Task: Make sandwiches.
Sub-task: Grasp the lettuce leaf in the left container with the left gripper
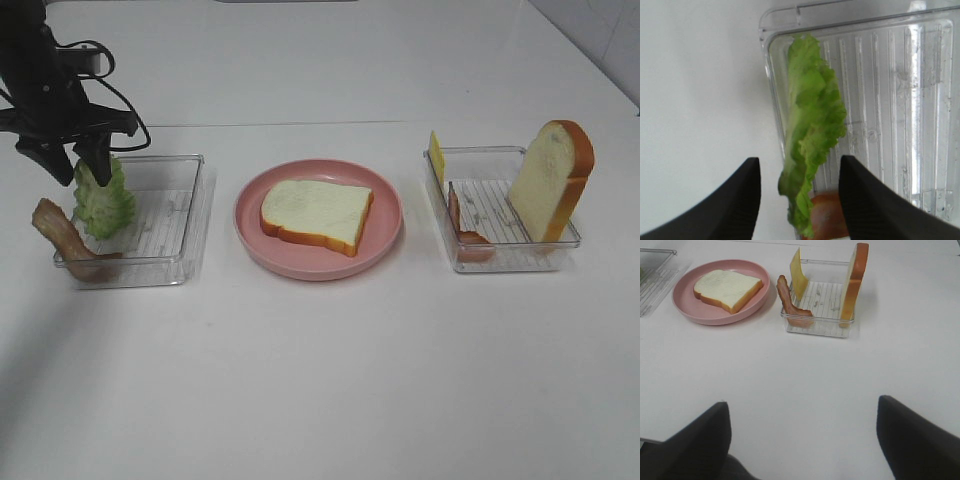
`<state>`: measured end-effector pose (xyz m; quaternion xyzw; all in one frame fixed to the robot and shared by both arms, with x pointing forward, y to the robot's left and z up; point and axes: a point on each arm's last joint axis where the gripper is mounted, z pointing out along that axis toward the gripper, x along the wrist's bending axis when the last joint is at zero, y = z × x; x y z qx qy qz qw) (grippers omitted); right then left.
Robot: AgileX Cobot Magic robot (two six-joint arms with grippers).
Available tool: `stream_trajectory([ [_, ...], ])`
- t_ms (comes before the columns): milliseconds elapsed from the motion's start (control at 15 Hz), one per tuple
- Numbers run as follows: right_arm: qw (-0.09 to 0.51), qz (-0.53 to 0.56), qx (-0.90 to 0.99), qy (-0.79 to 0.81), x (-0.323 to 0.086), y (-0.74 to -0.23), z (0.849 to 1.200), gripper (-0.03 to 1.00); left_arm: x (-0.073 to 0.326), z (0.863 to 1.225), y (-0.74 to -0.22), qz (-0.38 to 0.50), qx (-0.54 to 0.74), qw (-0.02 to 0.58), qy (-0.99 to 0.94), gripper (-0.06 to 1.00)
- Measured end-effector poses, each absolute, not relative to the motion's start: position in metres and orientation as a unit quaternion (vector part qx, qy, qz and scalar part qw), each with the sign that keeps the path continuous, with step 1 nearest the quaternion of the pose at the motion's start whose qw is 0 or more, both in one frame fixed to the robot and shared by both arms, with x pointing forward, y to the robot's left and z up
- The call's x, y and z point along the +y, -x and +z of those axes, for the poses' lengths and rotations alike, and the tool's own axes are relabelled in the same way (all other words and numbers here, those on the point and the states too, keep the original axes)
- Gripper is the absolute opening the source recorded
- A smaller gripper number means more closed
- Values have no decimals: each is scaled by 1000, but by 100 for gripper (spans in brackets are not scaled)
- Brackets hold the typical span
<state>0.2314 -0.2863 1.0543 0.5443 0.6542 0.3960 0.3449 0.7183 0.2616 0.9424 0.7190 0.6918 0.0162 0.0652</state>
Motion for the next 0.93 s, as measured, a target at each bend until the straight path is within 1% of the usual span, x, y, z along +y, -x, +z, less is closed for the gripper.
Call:
stream_trajectory([
  [133, 345, 396, 654, -544, -286, -231, 1054, 76, 262, 941, -718, 15, 692, 64, -719, 45],
  [333, 345, 396, 654, -544, -286, -231, 1054, 76, 262, 933, -719, 12, 692, 56, -720, 36],
  [400, 345, 396, 654, -544, -286, -231, 1054, 76, 262, 933, -719, 12, 692, 56, -720, 29],
  [467, 345, 396, 654, -544, -286, -231, 1054, 76, 262, 933, -719, 12, 692, 56, -720, 24],
  [600, 345, 396, 654, -544, -286, -231, 1054, 76, 262, 933, -719, 12, 690, 56, -721, 5],
  [667, 345, 396, 654, -544, -286, -231, 1054, 76, 262, 933, -719, 13, 688, 56, -724, 1],
  [800, 345, 396, 654, -544, -286, -231, 1054, 76, 262, 935, -720, 14, 687, 57, -724, 1],
  [933, 345, 396, 654, -544, -286, -231, 1054, 76, 259, 950, -725, 17, 685, 79, -724, 1],
])
